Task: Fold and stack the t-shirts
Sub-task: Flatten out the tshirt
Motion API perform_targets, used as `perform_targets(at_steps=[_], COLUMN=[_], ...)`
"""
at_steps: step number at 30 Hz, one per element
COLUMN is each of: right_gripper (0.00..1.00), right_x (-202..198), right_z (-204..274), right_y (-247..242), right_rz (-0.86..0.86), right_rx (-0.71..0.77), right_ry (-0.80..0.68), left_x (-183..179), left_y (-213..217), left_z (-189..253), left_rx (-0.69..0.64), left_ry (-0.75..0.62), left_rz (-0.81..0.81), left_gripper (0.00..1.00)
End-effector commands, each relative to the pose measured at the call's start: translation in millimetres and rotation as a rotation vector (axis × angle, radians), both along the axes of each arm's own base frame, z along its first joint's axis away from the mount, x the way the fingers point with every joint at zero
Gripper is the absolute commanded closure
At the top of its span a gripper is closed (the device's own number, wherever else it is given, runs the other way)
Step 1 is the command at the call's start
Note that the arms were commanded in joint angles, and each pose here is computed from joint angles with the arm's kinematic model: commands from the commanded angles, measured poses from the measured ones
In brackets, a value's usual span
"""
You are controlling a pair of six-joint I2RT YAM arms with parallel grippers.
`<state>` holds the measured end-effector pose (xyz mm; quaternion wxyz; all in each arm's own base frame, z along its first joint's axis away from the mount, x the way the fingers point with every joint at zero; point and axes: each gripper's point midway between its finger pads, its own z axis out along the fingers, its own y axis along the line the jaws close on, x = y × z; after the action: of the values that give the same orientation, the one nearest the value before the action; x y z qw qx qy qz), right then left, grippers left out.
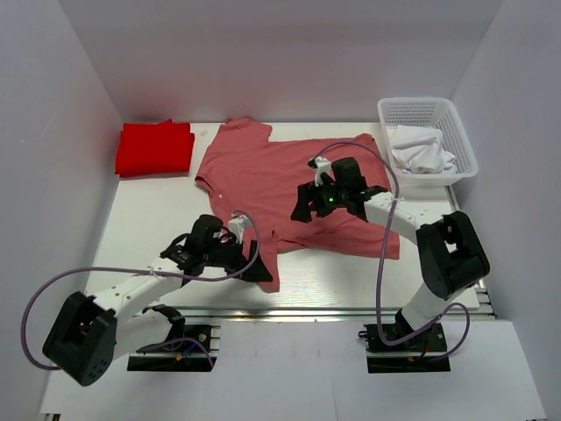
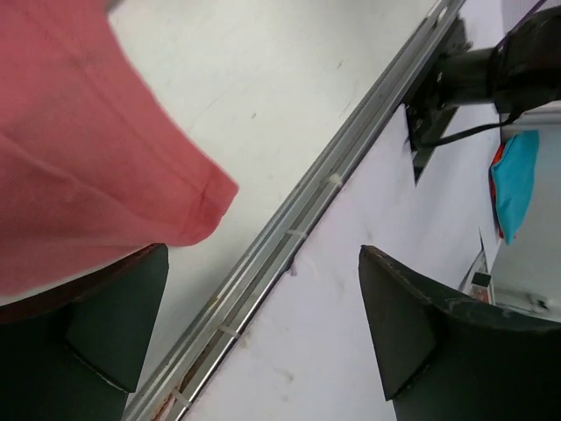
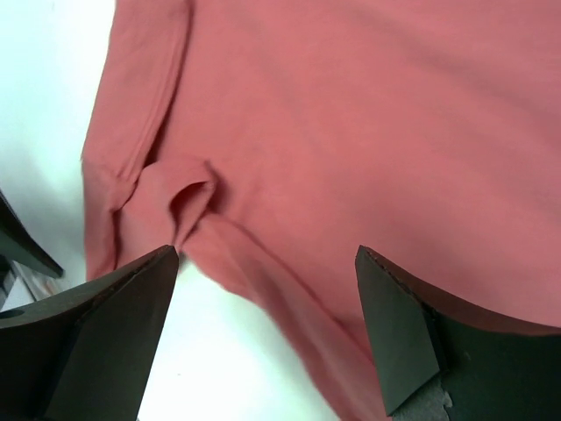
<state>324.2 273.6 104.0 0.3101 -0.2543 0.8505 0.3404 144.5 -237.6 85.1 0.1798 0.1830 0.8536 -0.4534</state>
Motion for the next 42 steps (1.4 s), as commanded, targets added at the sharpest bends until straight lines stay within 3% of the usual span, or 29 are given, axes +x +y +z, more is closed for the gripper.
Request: perform_targets(at_steps=[1, 4, 5, 9, 11, 16, 17, 19, 20, 23, 24, 26, 27, 30, 37, 39, 42], right_gripper=[0.12, 0.12, 0.12, 0.12, 0.13, 0.20, 0.27, 0.32, 0.45, 0.68, 0.81, 0.98, 1.00, 1.00, 1.00, 0.88, 0.85], right_x=[-9.7, -20.5, -18.5, -24.8, -23.6, -33.8, -34.5, -37.8, -37.8, -45.0, -49.3, -57.0, -60.9, -78.9, -176.2, -193.8, -214.9], right_z=[-2.8, -4.4, -7.0, -17.7, -16.7, -30.0, -34.7, -37.3, -37.5, -41.0, -41.9, -42.0, -43.1, -31.4, -39.9, -45.9, -51.3], right_y=[20.2, 35.5, 41.6, 65.2, 71.2, 96.3, 99.1, 105.7, 106.5, 106.3, 106.7, 103.9, 100.8, 95.5, 46.8, 30.8, 17.4], right_rz=[0.062, 0.103, 0.111, 0.129, 0.123, 0.163, 0.167, 0.170, 0.171, 0.177, 0.184, 0.188, 0.187, 0.215, 0.329, 0.329, 0.357], right_rx=[-0.041, -0.027, -0.031, -0.071, -0.075, -0.069, -0.073, -0.083, -0.086, -0.106, -0.114, -0.122, -0.132, -0.127, -0.154, -0.185, -0.199], right_ry=[0.000, 0.016, 0.017, 0.026, 0.031, 0.092, 0.103, 0.111, 0.107, 0.118, 0.125, 0.135, 0.149, 0.154, 0.400, 0.427, 0.443], left_x=[19.2, 50.3, 72.7, 120.2, 130.5, 145.5, 146.1, 143.9, 142.4, 139.2, 139.4, 139.3, 139.3, 139.3, 144.8, 145.3, 149.7], left_y=[5.2, 16.5, 30.0, 75.7, 89.4, 103.6, 105.1, 111.0, 113.8, 123.0, 124.7, 124.8, 126.9, 126.9, 115.6, 116.1, 112.0], left_z=[33.6, 58.3, 68.2, 72.3, 63.3, 70.3, 70.5, 68.3, 69.7, 71.7, 74.6, 76.6, 77.0, 77.0, 66.6, 60.5, 55.4], left_rx=[0.038, 0.106, 0.172, 0.338, 0.417, 0.463, 0.467, 0.483, 0.481, 0.478, 0.474, 0.459, 0.456, 0.456, 0.470, 0.500, 0.523], left_ry=[-0.120, -0.207, -0.260, -0.247, -0.217, -0.207, -0.211, -0.210, -0.219, -0.234, -0.242, -0.251, -0.260, -0.260, -0.256, -0.258, -0.246], left_rz=[0.083, 0.230, 0.351, 0.720, 0.821, 0.964, 0.971, 0.993, 1.002, 1.031, 1.040, 1.044, 1.055, 1.055, 0.988, 0.967, 0.947], left_gripper=[0.00, 0.00, 0.00, 0.00, 0.00, 0.00, 0.00, 0.00, 0.00, 0.00, 0.00, 0.00, 0.00, 0.00, 0.00, 0.00, 0.00])
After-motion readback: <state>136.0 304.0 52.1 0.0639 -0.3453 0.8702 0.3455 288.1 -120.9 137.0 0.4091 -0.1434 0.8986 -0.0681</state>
